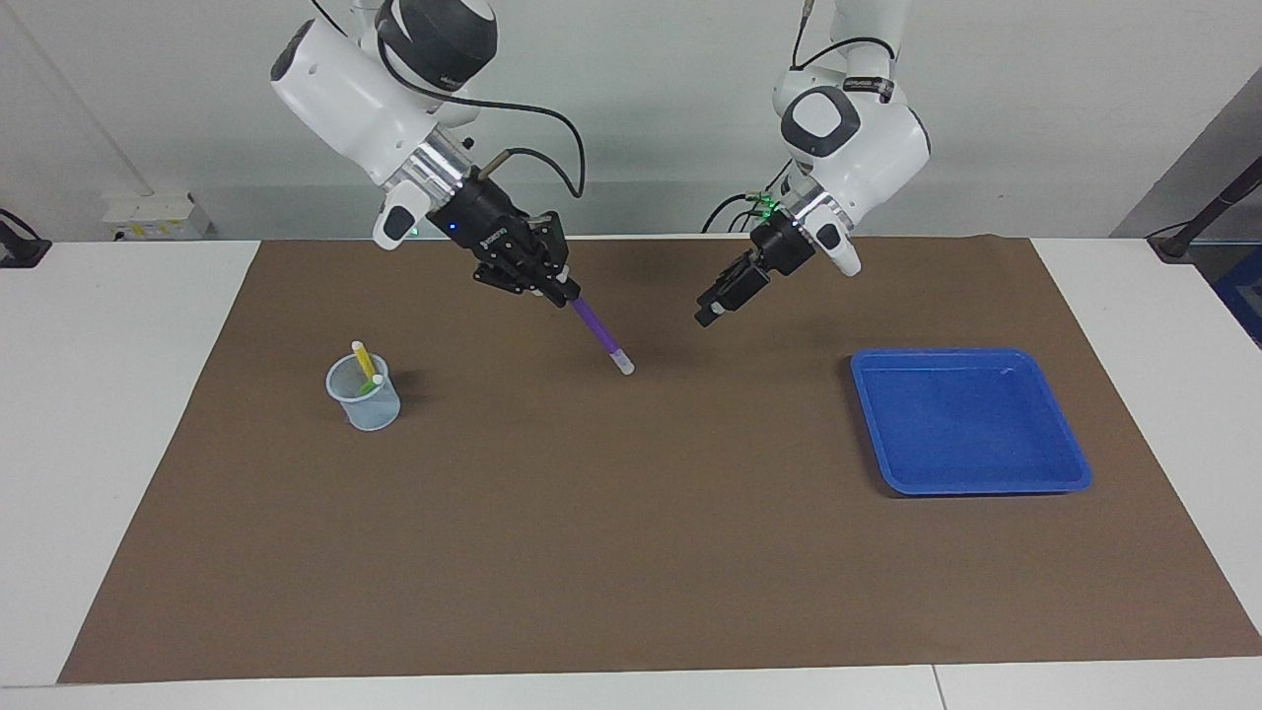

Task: Right arm passes pens to left for tray arrangement
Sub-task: 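Lift the purple pen with the right gripper while the left gripper approaches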

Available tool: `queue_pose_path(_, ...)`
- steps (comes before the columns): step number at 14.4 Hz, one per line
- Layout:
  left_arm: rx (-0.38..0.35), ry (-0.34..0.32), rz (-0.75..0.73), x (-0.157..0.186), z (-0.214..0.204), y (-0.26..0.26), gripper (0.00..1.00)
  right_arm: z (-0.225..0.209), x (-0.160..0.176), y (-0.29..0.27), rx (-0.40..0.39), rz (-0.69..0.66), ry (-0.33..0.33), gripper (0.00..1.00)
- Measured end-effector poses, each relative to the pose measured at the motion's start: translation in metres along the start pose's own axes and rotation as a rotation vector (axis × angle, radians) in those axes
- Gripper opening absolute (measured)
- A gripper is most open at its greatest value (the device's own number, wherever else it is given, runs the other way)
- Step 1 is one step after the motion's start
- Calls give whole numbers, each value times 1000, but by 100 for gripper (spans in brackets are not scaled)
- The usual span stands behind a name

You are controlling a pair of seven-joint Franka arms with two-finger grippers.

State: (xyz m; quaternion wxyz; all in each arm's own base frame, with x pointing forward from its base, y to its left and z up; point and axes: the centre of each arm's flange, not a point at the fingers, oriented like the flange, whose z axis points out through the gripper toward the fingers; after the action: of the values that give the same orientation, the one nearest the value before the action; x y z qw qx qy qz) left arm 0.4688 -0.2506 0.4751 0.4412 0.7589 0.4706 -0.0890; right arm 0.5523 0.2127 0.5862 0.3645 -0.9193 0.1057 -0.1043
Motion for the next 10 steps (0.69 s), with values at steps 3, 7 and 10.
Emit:
queue_pose_path(3, -69, 15, -65, -26, 13, -4, 90, 14, -14, -14, 34, 28, 49, 19)
queue_pose_path(7, -92, 11, -102, -50, 21, -5, 100, 31, -27, -14, 44, 35, 66, 19)
queue_pose_path(10, -105, -4, -119, -62, 20, 3, 100, 32, -28, -12, 41, 37, 66, 19)
